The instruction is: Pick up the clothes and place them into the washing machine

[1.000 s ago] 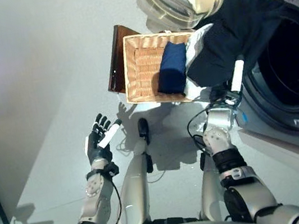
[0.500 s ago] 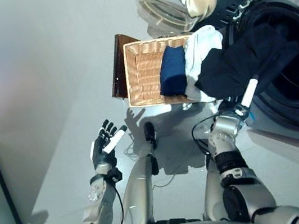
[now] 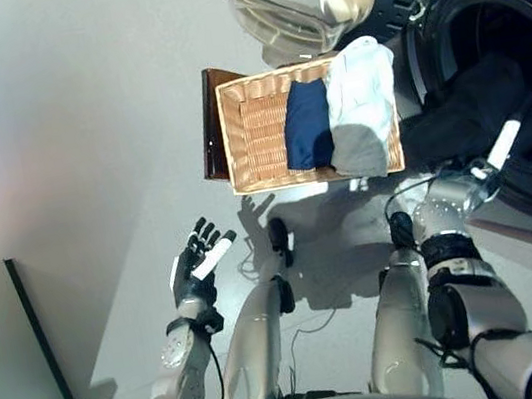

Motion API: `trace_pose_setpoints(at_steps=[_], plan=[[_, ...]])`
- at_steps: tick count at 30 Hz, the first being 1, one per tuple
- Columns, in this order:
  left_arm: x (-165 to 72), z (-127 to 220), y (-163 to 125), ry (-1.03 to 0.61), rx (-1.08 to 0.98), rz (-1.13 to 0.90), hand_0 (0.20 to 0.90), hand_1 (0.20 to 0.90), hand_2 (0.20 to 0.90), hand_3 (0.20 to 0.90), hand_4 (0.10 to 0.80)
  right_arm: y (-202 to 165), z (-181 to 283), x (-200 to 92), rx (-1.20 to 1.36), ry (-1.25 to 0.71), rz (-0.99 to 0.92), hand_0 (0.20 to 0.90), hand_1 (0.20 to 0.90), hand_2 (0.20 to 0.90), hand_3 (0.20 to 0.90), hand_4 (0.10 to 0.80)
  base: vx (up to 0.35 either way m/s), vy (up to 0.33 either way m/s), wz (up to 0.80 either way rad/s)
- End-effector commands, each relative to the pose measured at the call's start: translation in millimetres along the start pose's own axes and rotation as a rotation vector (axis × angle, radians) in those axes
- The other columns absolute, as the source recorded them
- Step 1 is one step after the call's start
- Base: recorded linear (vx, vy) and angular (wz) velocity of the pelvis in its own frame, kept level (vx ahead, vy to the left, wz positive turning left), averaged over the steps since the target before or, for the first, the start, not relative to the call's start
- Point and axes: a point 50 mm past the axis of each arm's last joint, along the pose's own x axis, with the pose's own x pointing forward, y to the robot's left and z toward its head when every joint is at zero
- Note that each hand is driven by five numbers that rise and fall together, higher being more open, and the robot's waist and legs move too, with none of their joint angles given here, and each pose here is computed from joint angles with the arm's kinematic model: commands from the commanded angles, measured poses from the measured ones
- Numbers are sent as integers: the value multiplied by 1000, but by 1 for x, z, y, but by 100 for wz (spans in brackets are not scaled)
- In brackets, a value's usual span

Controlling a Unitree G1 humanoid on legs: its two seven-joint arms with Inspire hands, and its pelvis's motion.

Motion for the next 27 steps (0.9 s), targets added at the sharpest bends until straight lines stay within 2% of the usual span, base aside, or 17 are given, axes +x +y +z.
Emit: trace_pose_setpoints(at_steps=[1,8,15,27], plan=[[-4,26,-6,-130,3,-76,900,900,900,900,800,71,51,10,3,-176,198,200,200,200,200,300,7,-17,-4],[-7,28,-11,-133,6,-127,900,900,900,900,800,130,91,15,-50,-258,261,200,200,200,200,300,3,-6,-1],[-5,35,-16,-163,-5,-142,900,900,900,900,800,188,117,-5,27,-316,358,200,200,200,200,300,8,-17,-8],[-2,38,-17,-176,-10,-130,900,900,900,900,800,215,159,-20,239,-395,355,200,200,200,200,300,9,1,2]])
